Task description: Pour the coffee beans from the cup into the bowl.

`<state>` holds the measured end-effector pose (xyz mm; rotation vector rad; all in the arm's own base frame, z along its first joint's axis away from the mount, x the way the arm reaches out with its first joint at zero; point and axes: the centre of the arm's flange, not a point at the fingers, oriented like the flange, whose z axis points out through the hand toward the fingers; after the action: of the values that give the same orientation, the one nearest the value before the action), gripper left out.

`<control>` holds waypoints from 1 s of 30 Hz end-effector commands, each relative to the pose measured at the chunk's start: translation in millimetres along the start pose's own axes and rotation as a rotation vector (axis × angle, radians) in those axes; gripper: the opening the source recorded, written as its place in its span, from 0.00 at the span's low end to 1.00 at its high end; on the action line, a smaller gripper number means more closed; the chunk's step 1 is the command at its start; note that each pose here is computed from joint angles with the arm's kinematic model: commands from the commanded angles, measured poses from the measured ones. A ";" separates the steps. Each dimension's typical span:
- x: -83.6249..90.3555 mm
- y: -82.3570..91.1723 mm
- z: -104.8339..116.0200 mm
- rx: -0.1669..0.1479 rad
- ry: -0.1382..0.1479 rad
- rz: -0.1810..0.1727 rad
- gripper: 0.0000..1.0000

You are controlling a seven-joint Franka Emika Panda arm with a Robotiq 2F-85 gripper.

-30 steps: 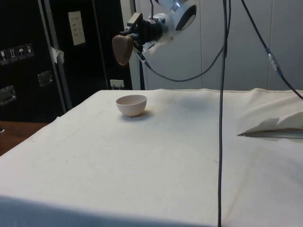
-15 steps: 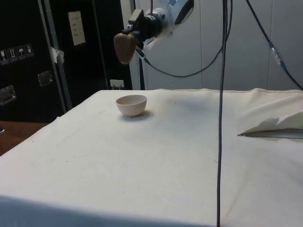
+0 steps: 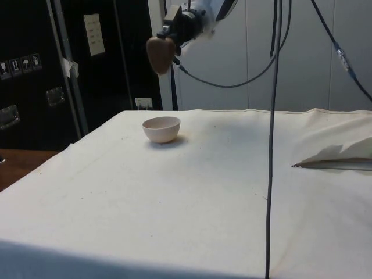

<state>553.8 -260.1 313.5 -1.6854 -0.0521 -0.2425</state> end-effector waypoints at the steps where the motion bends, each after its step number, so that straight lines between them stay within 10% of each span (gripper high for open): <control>1: -1.2 -3.5 0.9 -0.019 -0.002 -0.001 0.02; 30: -11.5 -7.6 -1.7 -0.117 -0.155 -0.121 0.02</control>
<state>540.2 -259.7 317.6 -1.7995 -0.2585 -0.2106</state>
